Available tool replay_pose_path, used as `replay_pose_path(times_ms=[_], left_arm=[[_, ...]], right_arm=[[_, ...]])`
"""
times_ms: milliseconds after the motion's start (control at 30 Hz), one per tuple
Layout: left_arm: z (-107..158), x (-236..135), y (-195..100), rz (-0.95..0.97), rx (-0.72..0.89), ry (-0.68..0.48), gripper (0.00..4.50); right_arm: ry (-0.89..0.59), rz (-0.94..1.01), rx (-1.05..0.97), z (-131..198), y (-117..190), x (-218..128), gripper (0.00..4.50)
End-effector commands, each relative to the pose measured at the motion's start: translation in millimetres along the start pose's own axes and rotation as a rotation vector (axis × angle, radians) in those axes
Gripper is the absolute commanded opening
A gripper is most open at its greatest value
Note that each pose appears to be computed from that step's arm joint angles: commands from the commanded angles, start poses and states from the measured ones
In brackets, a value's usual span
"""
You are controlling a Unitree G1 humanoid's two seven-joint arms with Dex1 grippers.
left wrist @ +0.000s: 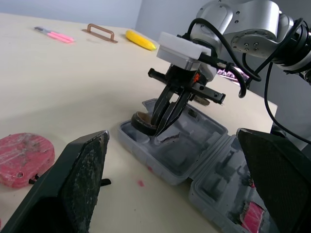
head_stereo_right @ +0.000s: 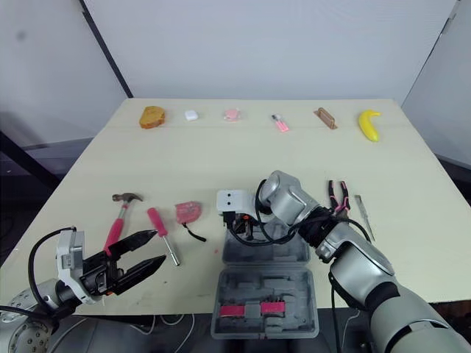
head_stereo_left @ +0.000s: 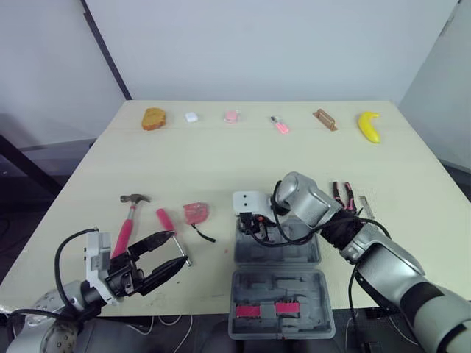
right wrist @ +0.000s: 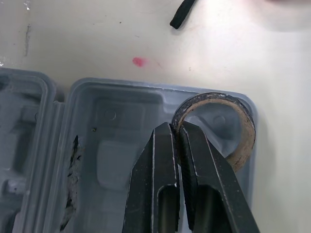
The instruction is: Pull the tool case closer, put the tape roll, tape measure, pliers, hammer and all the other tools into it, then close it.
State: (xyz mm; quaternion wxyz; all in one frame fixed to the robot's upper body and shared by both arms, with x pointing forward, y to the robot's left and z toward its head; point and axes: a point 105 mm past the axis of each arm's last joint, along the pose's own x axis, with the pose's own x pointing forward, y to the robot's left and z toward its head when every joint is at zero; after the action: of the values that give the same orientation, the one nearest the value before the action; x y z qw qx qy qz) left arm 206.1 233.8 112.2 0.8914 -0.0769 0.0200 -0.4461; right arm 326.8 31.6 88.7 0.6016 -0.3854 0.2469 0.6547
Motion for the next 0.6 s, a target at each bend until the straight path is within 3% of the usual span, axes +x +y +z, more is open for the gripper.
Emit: replay_pose_path(times_ms=[33,333,467,533,600], left_arm=[[8.5,4.1,-4.2,-0.023,0.036,0.003,4.5],[19.5,19.9,-9.3,-0.029,0.045,0.004,4.5],[20.3,24.8,-11.3,-0.029,0.045,0.007,4.5],[19.7,25.1,-11.3,-0.028,0.044,0.009,4.5],[19.0,25.6,-10.9,-0.026,0.044,0.011,4.5]], right_arm=[[-0.024,-0.024,-0.03,11.0,-5.4,-5.9,0.06],[-0.024,-0.022,-0.021,10.0,-6.4,-1.4,0.06],[-0.022,-0.024,-0.019,8.2,-7.6,-0.7,1.35],[-0.023,-0.025,-0.02,8.3,-7.8,-1.0,2.45],[-0.027,-0.03,-0.02,8.5,-8.9,-1.9,3.25]])
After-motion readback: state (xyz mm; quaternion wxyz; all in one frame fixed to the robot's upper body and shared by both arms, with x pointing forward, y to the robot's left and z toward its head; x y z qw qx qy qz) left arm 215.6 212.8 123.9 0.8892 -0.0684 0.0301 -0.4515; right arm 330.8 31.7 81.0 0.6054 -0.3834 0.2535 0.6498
